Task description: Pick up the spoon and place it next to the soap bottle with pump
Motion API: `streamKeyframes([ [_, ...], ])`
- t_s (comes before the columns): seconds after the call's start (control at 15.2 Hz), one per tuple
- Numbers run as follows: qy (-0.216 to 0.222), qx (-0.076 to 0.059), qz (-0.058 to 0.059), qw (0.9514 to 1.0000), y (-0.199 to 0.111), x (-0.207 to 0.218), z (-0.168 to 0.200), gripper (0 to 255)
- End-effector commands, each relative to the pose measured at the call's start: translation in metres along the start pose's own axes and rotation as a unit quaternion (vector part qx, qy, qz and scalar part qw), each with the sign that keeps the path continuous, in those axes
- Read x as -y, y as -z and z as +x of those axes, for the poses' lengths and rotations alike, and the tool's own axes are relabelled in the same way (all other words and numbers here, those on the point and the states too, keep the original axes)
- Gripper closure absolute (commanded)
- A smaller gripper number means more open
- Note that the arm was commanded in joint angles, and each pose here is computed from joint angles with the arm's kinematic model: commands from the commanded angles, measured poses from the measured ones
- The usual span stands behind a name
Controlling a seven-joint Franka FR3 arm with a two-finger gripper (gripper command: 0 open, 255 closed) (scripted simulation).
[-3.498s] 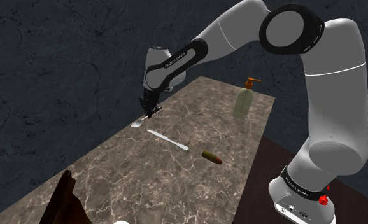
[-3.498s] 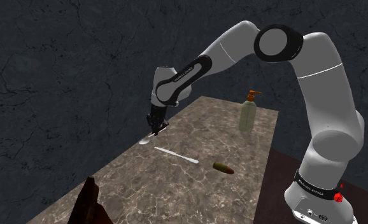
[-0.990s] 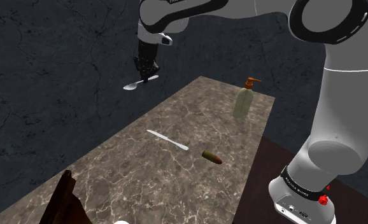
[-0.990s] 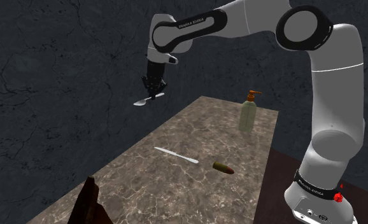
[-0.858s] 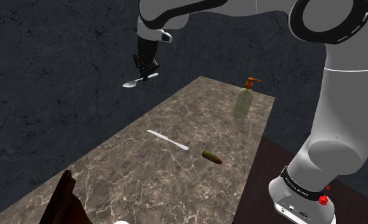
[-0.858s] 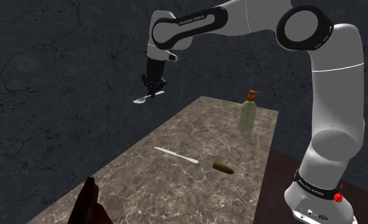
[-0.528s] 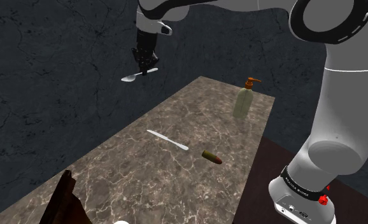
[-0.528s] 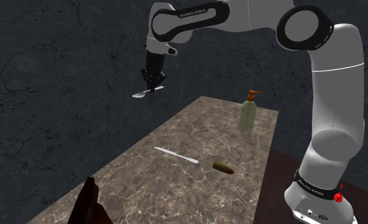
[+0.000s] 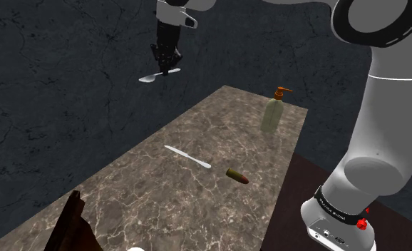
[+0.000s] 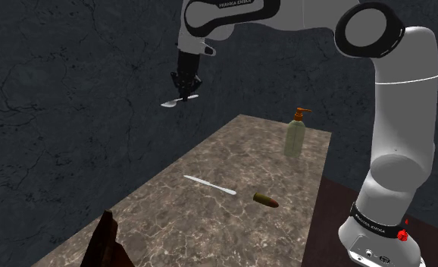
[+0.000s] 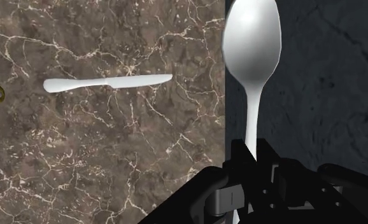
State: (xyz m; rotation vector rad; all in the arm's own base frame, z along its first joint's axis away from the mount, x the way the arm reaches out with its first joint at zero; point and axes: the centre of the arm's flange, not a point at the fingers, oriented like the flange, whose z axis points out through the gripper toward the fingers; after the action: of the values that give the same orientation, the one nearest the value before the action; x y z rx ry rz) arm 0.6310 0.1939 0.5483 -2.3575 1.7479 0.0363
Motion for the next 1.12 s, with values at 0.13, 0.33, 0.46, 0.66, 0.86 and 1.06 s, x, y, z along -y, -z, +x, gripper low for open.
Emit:
streamKeyframes([
  [0.13,0.0,0.0,0.0,1.0,0.012,-0.034,0.034,255],
  [0.33,0.0,0.0,0.0,1.0,0.02,-0.062,0.061,255],
  [0.46,0.0,0.0,0.0,1.0,0.025,-0.08,0.079,255],
  [0.66,0.0,0.0,0.0,1.0,0.034,-0.108,0.106,255],
  [0.86,0.0,0.0,0.0,1.0,0.042,-0.135,0.134,255],
  [1.06,0.0,0.0,0.0,1.0,0.05,-0.163,0.161,255],
])
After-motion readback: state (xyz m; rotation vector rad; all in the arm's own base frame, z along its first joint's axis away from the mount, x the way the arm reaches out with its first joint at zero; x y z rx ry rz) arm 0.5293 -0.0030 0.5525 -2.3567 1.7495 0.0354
